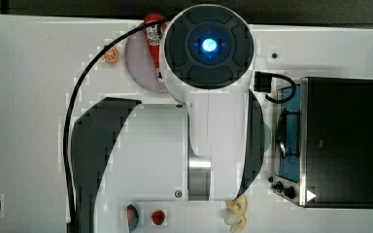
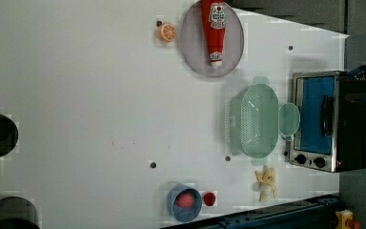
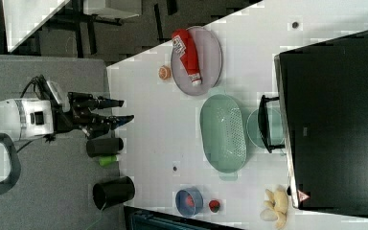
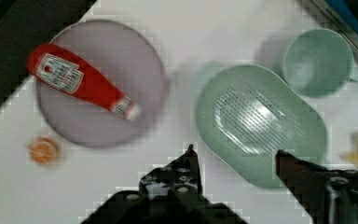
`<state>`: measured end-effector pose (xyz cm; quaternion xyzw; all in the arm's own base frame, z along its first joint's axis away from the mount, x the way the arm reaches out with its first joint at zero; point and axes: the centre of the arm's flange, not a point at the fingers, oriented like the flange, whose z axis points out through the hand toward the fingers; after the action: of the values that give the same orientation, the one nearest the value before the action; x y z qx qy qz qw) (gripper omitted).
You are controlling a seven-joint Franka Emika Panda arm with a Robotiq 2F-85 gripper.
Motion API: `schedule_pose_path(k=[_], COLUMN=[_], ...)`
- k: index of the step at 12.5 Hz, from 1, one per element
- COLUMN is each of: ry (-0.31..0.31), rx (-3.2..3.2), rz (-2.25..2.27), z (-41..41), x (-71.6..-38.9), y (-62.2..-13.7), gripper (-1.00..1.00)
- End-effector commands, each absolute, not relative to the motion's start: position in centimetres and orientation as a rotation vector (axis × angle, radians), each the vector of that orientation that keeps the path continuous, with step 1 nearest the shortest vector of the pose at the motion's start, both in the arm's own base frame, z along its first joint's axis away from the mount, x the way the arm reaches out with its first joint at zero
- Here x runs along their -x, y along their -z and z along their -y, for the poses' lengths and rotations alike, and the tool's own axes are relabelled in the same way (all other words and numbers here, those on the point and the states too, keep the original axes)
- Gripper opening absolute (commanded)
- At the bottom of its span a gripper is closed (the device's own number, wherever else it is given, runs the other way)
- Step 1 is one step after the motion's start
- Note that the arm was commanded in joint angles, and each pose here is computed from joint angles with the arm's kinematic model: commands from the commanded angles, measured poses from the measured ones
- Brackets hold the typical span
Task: Drag strainer right to left.
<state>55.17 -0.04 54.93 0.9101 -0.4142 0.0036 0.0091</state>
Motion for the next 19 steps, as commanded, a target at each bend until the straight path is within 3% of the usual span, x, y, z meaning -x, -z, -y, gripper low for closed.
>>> schedule_pose_path(k=[1, 3, 8, 11, 14, 19], ry=[-0.016, 0.006, 0.159, 0.187, 0.162, 0.058], rx=[-2.806, -2.801, -2.7, -2.564, -2.455, -2.472], rz=[1.428, 1.424, 1.479, 1.654, 1.801, 1.851], z=[4.2, 4.1, 3.3, 3.1, 2.8, 1.8], x=[-37.7, -37.8, -40.2, -42.6, -44.8, -47.3], y=[-61.8, -61.0, -52.6, -44.8, -37.3, -27.0], gripper=[0.59, 0.99, 1.0, 1.0, 1.0, 1.0])
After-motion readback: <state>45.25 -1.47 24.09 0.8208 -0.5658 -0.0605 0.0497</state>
